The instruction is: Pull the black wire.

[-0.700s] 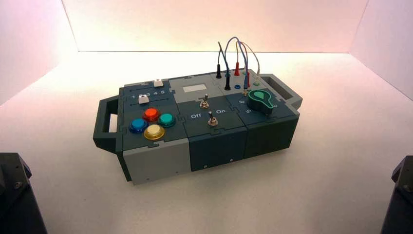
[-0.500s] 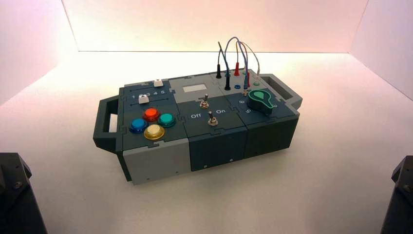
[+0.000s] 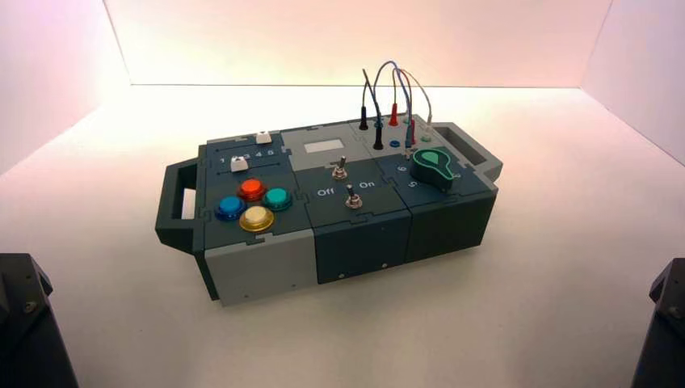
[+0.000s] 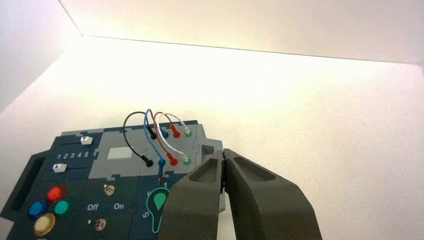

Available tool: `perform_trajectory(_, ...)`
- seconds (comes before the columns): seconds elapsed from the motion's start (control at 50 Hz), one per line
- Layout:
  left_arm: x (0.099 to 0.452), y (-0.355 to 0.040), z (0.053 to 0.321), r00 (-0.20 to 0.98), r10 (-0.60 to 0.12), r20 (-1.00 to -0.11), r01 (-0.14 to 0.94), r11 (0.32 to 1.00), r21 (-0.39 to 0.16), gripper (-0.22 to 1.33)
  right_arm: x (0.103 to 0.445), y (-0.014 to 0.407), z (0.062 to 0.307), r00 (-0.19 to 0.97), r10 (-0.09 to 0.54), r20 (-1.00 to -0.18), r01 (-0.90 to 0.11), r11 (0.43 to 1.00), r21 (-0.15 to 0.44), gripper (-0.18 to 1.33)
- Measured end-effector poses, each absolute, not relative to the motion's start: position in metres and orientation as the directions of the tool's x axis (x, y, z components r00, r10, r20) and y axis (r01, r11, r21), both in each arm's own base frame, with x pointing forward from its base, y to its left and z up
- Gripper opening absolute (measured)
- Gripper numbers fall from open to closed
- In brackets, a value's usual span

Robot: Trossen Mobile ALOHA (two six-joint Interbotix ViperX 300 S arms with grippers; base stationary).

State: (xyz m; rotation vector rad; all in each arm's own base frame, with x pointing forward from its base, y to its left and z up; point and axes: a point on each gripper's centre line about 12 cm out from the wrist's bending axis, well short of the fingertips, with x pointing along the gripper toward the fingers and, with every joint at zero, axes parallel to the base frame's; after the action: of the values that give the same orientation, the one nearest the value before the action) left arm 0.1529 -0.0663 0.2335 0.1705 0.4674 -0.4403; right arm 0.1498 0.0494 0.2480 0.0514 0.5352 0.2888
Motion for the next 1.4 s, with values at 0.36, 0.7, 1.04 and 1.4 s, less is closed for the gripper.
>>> perform_trajectory(0.36,0.182,-0.152,0.237,0.567,-0.526,-0.634,0.667,0.745,-0.021,-0.16,0.153,0.050,0.242,0.801,0.279,-0.530,-0.254,0.960,0.122,-0.14)
perform_trajectory(0.7,0.192,-0.216,0.222,0.385,-0.529,-0.756,0.751,0.656,-0.076,0.51,0.160,0.055,0.221,0.702,0.272,-0.658,-0.235,0.961,0.146,-0.14)
perform_trajectory(1.04,0.189,-0.246,0.185,0.209,-0.419,-0.883,0.782,0.614,-0.106,0.95,0.166,0.059,0.213,0.646,0.265,-0.716,-0.230,0.962,0.148,-0.14)
perform_trajectory(1.4,0.200,-0.263,0.151,0.131,-0.335,-0.933,0.800,0.592,-0.100,1.17,0.164,0.059,0.215,0.650,0.270,-0.711,-0.234,0.961,0.150,-0.14)
